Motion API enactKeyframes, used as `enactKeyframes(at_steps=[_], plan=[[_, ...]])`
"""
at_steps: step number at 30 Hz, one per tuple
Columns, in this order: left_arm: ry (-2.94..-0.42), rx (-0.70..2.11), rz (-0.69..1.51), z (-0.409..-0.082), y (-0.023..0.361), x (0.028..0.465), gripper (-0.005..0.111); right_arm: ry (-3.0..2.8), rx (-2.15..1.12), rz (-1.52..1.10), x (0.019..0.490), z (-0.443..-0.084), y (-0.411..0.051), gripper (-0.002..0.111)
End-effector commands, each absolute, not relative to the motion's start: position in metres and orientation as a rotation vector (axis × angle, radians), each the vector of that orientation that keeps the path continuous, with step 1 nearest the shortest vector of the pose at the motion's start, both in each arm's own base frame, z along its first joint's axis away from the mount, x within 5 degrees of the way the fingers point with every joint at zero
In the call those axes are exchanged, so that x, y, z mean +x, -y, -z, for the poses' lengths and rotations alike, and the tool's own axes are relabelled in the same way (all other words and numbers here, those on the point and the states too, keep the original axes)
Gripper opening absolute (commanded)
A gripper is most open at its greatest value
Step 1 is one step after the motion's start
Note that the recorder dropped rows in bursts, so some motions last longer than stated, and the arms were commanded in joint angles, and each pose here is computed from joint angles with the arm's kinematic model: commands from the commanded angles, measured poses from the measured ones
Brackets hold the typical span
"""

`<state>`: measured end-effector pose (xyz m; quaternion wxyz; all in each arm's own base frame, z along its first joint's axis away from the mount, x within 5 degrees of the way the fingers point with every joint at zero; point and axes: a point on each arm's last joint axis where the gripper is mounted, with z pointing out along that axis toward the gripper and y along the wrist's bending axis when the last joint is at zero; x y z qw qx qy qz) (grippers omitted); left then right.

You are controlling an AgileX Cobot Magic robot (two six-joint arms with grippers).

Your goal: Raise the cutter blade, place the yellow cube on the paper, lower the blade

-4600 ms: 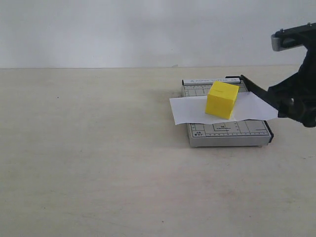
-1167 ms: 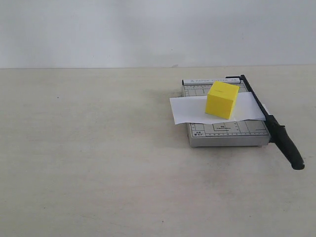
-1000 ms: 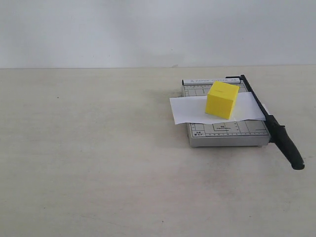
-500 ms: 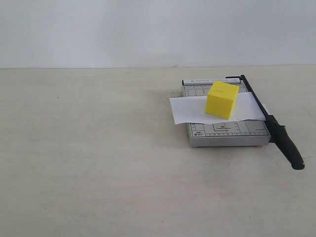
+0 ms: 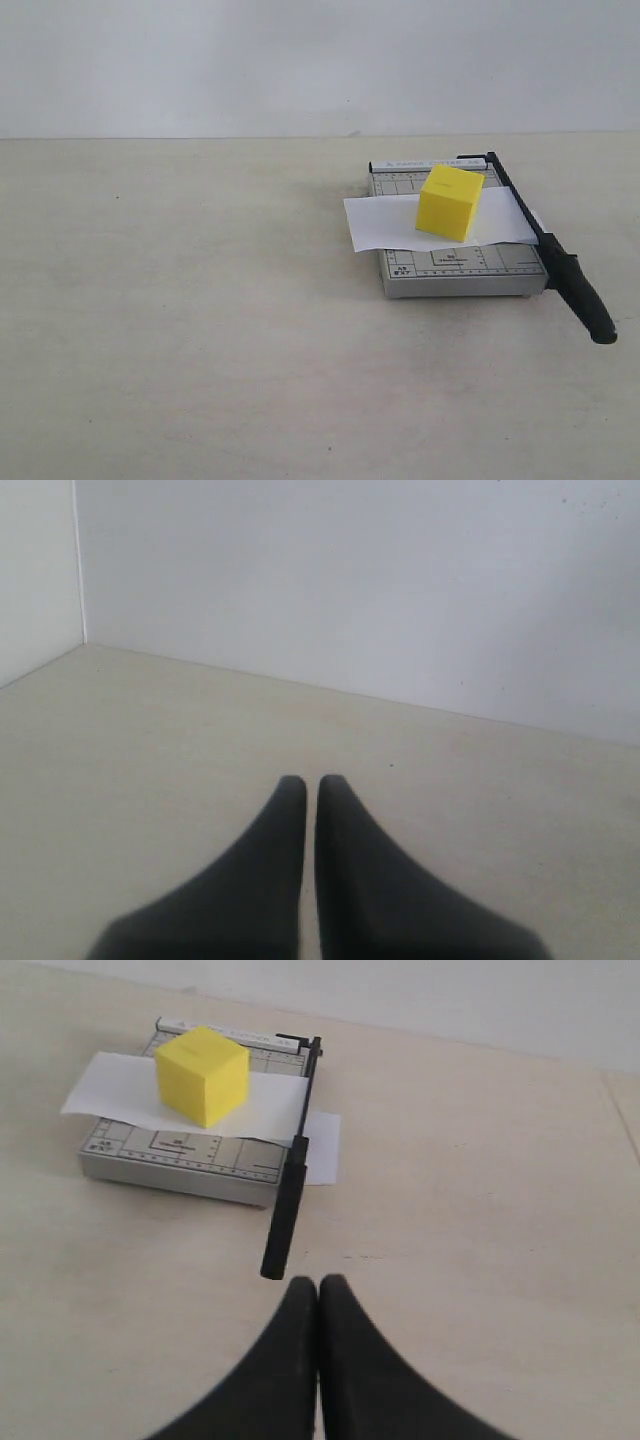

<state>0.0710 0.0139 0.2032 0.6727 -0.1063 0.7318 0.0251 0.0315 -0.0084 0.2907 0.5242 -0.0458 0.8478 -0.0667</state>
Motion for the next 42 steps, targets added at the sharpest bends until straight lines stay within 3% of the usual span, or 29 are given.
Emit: enactKeyframes(at_steps=[1, 7, 10, 14, 42], plan=[[-1.647, -0.247, -0.053, -0.202, -0.014, 0.071, 0.004, -1.995, -0.173, 0.253, 0.031, -0.294, 0.012, 0.0], [-1.647, -0.247, -0.053, -0.202, -0.014, 0.071, 0.004, -1.69, -0.229, 0.281, 0.058, -0.276, 0.006, 0.0], [-1.647, -0.247, -0.053, -0.202, -0.014, 0.071, 0.004, -1.728, -0.104, 0.091, 0.069, -0.214, 0.001, 0.0], [-1.647, -0.247, -0.053, -0.202, -0.014, 0.071, 0.004, -1.89, 0.01, 0.032, 0.066, -0.181, 0.003, 0.0], [-1.636, -0.249, -0.055, -0.202, -0.014, 0.07, 0.004, -1.657, 0.037, -0.092, 0.056, -0.197, -0.002, 0.0]])
